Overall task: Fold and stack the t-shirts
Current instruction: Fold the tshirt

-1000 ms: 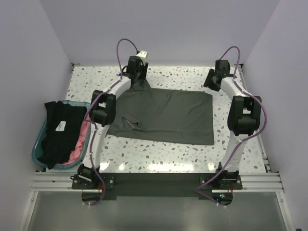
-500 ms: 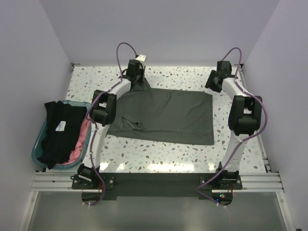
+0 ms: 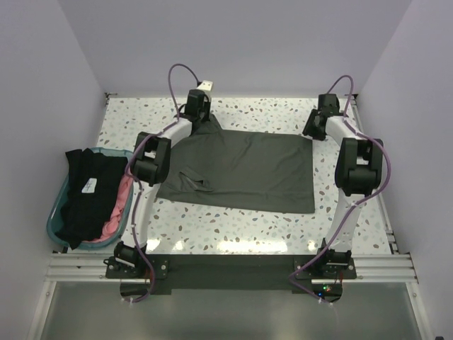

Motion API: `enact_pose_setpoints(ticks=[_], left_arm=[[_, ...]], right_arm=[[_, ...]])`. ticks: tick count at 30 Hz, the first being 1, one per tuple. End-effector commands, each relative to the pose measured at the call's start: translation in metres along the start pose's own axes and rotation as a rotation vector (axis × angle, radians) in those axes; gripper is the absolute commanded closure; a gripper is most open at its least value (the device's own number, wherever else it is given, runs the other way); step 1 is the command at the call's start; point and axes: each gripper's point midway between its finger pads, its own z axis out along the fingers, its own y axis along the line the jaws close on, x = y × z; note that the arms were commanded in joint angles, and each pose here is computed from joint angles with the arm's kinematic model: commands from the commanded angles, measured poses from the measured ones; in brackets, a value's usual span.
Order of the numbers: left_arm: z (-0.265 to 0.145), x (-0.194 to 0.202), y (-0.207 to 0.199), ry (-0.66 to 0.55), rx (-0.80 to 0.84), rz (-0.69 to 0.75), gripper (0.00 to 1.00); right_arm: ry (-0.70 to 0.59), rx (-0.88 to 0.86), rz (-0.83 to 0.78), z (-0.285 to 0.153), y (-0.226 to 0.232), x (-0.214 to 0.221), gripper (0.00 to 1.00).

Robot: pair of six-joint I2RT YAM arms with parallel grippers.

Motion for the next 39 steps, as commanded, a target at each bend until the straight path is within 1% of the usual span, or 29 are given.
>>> enact_pose_setpoints(ticks=[1,6,11,14,15,17,18,21,27,28,29,31,33,34,35,36,38,39], left_arm=[[-0.027,-0.079,0.009,-0.188,-0.019,-0.038,1.00],[-0.034,-0.093,0.009,-0.217,-0.017,-0.039,1.00],[-0.041,-0.097,0.009,-0.226,-0.018,-0.043,1.00],[-0.045,-0.100,0.010,-0.232,-0.017,-0.045,1.00],[-0.046,-0.099,0.010,-0.229,-0.018,-0.044,1.00],[-0.051,-0.105,0.010,-0.243,-0.017,-0.045,1.00],[-0.053,-0.106,0.010,-0.246,-0.019,-0.044,1.00],[-0.059,-0.107,0.013,-0.248,-0.028,-0.042,1.00],[-0.077,-0.112,0.016,-0.265,-0.039,-0.050,1.00],[-0.077,-0.108,0.016,-0.259,-0.040,-0.056,1.00],[-0.083,-0.113,0.017,-0.271,-0.042,-0.062,1.00],[-0.087,-0.108,0.018,-0.266,-0.045,-0.077,1.00],[-0.096,-0.112,0.018,-0.277,-0.044,-0.091,1.00],[-0.097,-0.105,0.018,-0.264,-0.046,-0.103,1.00],[-0.104,-0.109,0.018,-0.273,-0.044,-0.114,1.00],[-0.106,-0.100,0.018,-0.258,-0.043,-0.119,1.00],[-0.115,-0.102,0.017,-0.265,-0.041,-0.141,1.00],[-0.116,-0.093,0.019,-0.246,-0.050,-0.146,1.00]], right_arm=[[-0.023,0.022,0.009,0.005,-0.003,-0.009,0.57],[-0.002,0.030,0.017,0.010,-0.003,-0.004,0.58],[0.007,0.028,0.030,0.013,-0.003,-0.002,0.62],[0.001,0.029,0.033,0.012,-0.002,-0.005,0.69],[-0.002,0.030,0.032,0.011,-0.002,-0.007,0.75],[-0.009,0.027,0.036,0.010,-0.001,-0.010,0.81],[-0.012,0.024,0.039,0.009,0.000,-0.011,0.89],[-0.020,0.015,0.048,0.006,0.002,-0.014,1.00],[-0.091,-0.003,0.070,-0.014,0.004,-0.026,1.00],[-0.108,-0.010,0.076,-0.018,0.005,-0.030,1.00],[-0.103,-0.008,0.077,-0.018,0.003,-0.025,1.00],[-0.143,-0.022,0.089,-0.029,0.005,-0.034,1.00],[-0.142,-0.025,0.092,-0.033,0.003,-0.028,1.00],[-0.168,-0.036,0.100,-0.042,0.005,-0.034,1.00],[-0.163,-0.033,0.104,-0.043,0.003,-0.028,1.00],[-0.168,-0.036,0.106,-0.045,0.003,-0.027,1.00],[-0.189,-0.041,0.118,-0.054,0.001,-0.027,1.00],[-0.191,-0.040,0.120,-0.057,0.001,-0.026,1.00]])
